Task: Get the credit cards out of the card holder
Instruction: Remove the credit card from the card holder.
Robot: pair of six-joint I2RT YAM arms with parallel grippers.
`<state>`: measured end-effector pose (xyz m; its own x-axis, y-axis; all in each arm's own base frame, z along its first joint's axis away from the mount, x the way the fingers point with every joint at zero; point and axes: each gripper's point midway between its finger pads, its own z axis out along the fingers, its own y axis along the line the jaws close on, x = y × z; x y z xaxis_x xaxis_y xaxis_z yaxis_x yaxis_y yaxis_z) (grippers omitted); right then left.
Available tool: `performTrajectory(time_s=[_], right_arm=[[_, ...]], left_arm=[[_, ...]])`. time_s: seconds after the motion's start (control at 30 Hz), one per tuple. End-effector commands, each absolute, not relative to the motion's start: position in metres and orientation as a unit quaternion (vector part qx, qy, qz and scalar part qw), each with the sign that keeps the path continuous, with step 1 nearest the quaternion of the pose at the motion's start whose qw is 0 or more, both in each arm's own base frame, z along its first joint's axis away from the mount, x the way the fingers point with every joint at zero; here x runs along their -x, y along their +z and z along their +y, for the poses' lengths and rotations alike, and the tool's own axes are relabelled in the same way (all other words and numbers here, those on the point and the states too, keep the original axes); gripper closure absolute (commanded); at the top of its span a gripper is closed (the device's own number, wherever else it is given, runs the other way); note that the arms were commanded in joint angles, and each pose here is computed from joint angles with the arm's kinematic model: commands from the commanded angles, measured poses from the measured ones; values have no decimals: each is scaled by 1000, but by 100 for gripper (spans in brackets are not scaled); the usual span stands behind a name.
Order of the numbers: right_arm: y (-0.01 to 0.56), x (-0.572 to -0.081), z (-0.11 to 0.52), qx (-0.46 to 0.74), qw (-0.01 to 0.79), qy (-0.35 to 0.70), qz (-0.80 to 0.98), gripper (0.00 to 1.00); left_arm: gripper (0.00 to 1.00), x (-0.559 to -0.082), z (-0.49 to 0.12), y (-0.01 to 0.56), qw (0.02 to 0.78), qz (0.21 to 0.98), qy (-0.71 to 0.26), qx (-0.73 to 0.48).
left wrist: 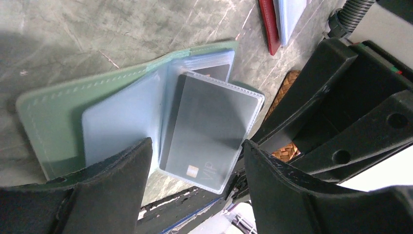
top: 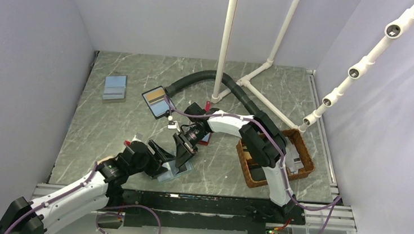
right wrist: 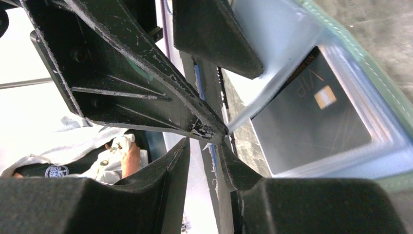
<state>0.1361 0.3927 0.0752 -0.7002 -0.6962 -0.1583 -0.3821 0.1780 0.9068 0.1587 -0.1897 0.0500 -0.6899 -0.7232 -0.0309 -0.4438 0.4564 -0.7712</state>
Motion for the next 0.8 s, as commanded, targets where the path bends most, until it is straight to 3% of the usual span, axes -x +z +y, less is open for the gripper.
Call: performTrajectory(time_s=[0.0, 0.77], right_arm=[[82, -123, 400, -362, 170, -557, -728, 70], [86, -123, 409, -321, 213, -581, -717, 61]], left_arm=[[26, -165, -187, 53, 195, 820, -395, 367], [26, -167, -185, 57, 206, 811, -404, 370]])
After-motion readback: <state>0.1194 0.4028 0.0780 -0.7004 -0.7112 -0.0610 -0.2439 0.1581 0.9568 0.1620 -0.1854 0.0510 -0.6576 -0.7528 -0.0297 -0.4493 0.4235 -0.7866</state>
